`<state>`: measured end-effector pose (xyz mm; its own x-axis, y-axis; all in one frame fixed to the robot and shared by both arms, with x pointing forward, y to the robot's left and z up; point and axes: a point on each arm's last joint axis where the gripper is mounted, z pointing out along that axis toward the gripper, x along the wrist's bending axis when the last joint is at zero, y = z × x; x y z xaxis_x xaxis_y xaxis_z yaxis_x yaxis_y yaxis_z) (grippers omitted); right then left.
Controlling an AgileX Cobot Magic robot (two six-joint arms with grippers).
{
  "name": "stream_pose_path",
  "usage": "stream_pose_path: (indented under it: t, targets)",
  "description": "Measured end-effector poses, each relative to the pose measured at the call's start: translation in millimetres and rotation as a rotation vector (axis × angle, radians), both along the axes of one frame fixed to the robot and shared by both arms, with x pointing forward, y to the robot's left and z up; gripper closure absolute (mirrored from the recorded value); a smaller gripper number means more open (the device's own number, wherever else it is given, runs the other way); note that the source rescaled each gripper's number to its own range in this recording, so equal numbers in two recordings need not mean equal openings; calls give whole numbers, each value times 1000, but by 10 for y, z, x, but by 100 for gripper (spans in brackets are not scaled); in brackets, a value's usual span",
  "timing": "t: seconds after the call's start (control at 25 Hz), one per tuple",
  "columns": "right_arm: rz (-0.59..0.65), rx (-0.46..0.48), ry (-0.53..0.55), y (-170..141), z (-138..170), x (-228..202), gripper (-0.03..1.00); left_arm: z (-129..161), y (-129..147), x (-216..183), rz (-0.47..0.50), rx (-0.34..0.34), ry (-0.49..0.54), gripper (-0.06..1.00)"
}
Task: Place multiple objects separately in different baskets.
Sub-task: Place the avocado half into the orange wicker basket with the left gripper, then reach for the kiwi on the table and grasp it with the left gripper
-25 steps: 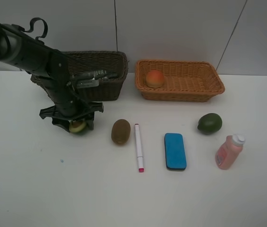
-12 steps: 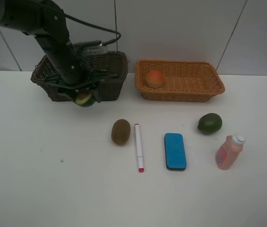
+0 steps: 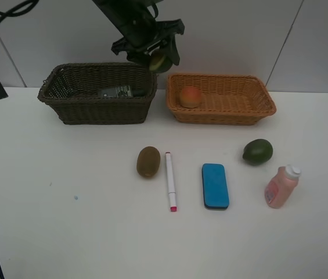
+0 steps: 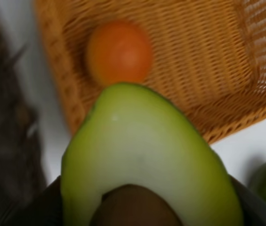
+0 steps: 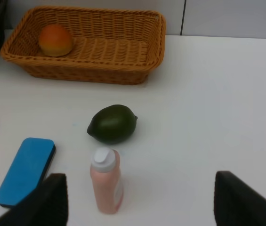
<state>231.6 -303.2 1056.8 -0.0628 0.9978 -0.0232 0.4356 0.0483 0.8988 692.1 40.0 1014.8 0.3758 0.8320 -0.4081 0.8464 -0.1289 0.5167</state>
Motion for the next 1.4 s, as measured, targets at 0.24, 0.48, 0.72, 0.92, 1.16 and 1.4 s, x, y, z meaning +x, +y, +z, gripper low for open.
stream_pose_path:
  t: [0.24,0.48,0.72,0.92,1.16,1.4]
  targets:
    - [0,0,0,0,0,0,22,-330,-568,138,-150,46,-207,47]
    - [1,1,0,1,0,0,22,-683,-806,134,-200,72,-279,15]
    - [1,1,0,1,0,0,22,-707,-803,120,-203,79,-254,10]
    - [1,1,0,1,0,0,22,-432,-752,-8,-263,115,-184,9]
    - [1,1,0,1,0,0,22,-166,-605,-244,-343,223,-9,9]
    - [1,1,0,1,0,0,22,-175,-610,-299,-294,230,51,9]
